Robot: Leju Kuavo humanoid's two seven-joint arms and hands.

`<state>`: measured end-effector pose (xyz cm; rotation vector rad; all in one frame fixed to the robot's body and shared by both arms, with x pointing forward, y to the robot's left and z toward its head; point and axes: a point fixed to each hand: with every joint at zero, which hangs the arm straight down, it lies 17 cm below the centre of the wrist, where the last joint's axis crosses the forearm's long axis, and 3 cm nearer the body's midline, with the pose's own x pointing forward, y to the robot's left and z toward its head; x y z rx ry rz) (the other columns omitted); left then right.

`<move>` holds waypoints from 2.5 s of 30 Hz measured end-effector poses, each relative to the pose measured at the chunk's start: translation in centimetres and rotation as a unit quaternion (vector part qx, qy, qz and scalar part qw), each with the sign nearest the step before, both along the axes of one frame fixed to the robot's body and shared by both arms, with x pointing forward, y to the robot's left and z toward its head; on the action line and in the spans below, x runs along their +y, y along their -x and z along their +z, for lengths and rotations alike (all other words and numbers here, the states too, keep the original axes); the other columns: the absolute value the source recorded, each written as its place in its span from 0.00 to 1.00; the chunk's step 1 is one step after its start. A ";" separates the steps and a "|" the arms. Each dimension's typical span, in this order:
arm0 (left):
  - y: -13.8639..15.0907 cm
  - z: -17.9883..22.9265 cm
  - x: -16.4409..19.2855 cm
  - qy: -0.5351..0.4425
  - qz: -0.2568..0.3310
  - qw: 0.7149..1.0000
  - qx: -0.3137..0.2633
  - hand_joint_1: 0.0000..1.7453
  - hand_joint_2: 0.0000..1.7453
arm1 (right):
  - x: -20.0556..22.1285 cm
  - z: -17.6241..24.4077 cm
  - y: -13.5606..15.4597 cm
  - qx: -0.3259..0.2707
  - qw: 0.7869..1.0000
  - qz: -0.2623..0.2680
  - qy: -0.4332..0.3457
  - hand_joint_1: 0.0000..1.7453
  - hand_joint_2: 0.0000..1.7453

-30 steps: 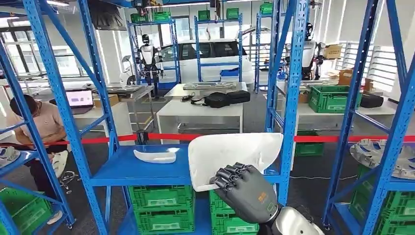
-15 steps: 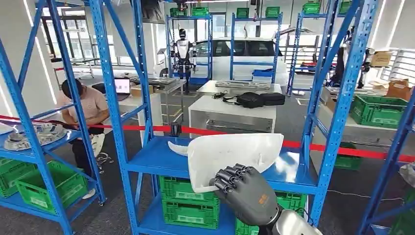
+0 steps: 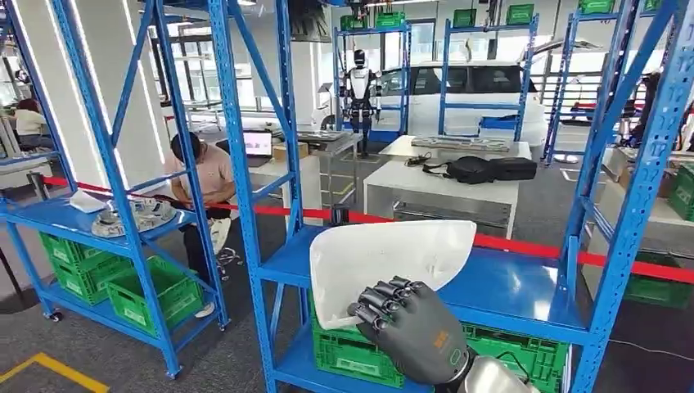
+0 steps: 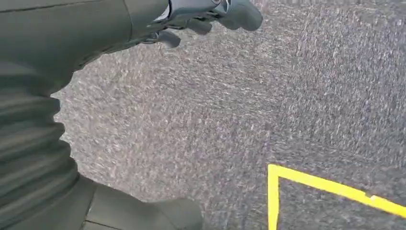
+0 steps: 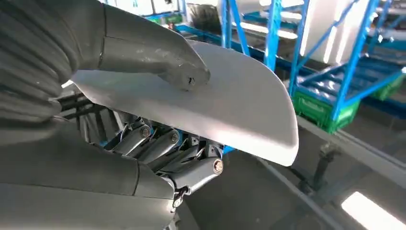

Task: Take the parts from the cabinet and place them on the table.

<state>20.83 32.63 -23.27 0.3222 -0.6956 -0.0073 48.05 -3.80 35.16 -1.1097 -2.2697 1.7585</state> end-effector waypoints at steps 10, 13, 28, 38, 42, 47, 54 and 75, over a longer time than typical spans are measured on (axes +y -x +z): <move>-0.7 0.2 -0.2 0.000 -0.004 1.000 -0.004 0.00 1.00 | 0.0 -0.5 0.3 0.004 1.000 0.001 0.001 0.92 1.00; -0.3 0.1 -0.1 0.000 -0.004 1.000 -0.001 0.00 1.00 | 0.1 -0.4 0.4 0.003 1.000 0.003 0.000 0.92 1.00; 0.7 -0.3 -1.0 -0.004 -0.047 0.999 0.009 0.00 1.00 | -0.4 -2.8 2.0 0.020 1.000 -0.004 -0.005 0.92 1.00; 0.9 -0.4 -0.6 -0.016 -0.065 0.998 0.011 0.00 1.00 | 0.4 -5.2 5.1 0.029 0.999 -0.005 -0.012 0.92 1.00; 1.6 -0.7 -0.8 -0.012 -0.070 0.997 0.022 0.00 1.00 | -0.3 -5.8 5.3 0.033 0.999 -0.019 -0.010 0.92 1.00; 2.3 -0.8 -1.0 -0.009 -0.075 0.997 0.023 0.00 1.00 | -1.6 -5.8 5.3 0.030 0.999 -0.032 -0.007 0.92 1.00; 3.4 -1.2 -1.1 -0.006 -0.074 0.997 0.030 0.00 1.00 | -2.7 -7.0 5.0 0.039 0.998 -0.048 0.005 0.92 1.00; 5.5 -1.7 -2.2 0.009 -0.067 0.997 0.037 0.00 1.00 | -2.7 -4.1 0.7 0.031 0.999 -0.034 0.009 0.92 1.00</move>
